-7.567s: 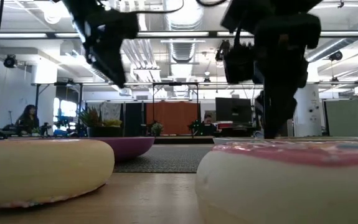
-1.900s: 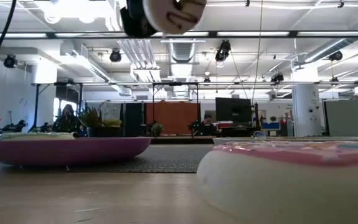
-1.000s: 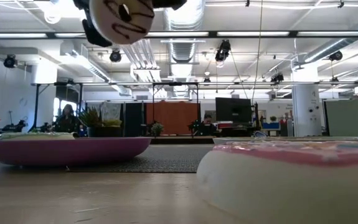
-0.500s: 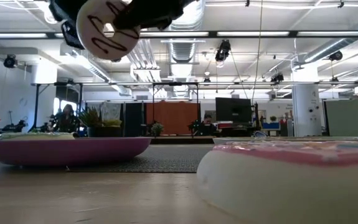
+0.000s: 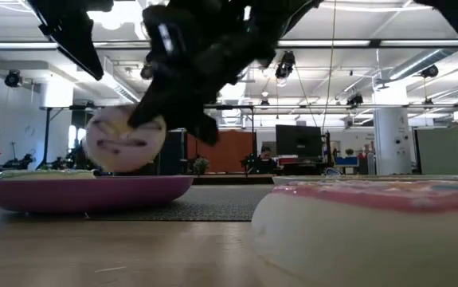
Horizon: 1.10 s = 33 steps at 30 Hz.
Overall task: Pick & Place donuts
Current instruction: Put the large orange donut on the purple plate, then put the large pink donut on the purple plate
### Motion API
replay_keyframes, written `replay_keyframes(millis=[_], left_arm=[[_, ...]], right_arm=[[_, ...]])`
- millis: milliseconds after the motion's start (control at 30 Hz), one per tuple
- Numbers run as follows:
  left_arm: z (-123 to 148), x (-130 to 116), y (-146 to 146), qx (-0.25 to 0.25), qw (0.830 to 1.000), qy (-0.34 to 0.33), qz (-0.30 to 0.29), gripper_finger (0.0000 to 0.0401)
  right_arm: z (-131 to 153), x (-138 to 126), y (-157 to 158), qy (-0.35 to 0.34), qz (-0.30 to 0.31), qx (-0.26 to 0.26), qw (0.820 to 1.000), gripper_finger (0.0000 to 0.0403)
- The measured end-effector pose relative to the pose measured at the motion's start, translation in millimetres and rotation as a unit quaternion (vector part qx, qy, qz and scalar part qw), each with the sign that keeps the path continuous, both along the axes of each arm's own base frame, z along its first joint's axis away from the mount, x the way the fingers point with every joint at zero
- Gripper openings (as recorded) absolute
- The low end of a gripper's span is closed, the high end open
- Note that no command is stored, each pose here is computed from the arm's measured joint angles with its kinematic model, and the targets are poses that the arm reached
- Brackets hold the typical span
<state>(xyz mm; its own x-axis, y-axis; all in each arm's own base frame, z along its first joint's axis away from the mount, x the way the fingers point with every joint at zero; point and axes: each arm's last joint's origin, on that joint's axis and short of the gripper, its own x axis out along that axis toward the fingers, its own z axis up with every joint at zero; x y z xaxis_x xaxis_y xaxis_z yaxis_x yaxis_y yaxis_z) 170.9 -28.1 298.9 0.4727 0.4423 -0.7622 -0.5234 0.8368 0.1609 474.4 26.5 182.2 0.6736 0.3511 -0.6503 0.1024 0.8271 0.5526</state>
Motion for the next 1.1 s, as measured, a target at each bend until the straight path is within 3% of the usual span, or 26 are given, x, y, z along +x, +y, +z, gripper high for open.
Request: replay_keyframes(millis=[167, 467, 567, 700, 867, 1100], left_arm=[[3.0, -12.0, 2.2, -0.003, 1.0, 0.003, 0.013, 0.019], [-15.1, -18.9, -1.6, -0.005, 1.0, 0.023, 0.016, 0.019], [-24.3, -19.4, -2.6, -0.009, 0.999, 0.035, 0.022, 0.019], [-32.4, -20.7, -4.0, -0.026, 0.998, 0.041, 0.032, 0.019], [-36.7, -22.2, -6.9, -0.043, 0.997, 0.034, 0.047, 0.0191], [-34.7, -16.7, -11.2, -0.056, 0.997, -0.004, 0.045, 0.0191]], right_arm=[[-10.4, 18.6, -1.2, 0.009, -0.01, 0.014, 1.0, 0.0094], [-10.5, 21.8, -16.7, 0.066, -0.024, -0.058, 0.996, 0.0167], [-13.0, 23.5, -18.2, 0.074, -0.024, -0.055, 0.995, 0.02], [-13.0, 25.0, -19.0, 0.083, -0.02, -0.013, 0.996, 0.0232], [1.5, 25.9, -23.7, 0.08, -0.019, -0.018, 0.996, 0.024], [6.8, 7.4, -29.7, 0.175, 0.029, -0.089, 0.98, 0.024]])
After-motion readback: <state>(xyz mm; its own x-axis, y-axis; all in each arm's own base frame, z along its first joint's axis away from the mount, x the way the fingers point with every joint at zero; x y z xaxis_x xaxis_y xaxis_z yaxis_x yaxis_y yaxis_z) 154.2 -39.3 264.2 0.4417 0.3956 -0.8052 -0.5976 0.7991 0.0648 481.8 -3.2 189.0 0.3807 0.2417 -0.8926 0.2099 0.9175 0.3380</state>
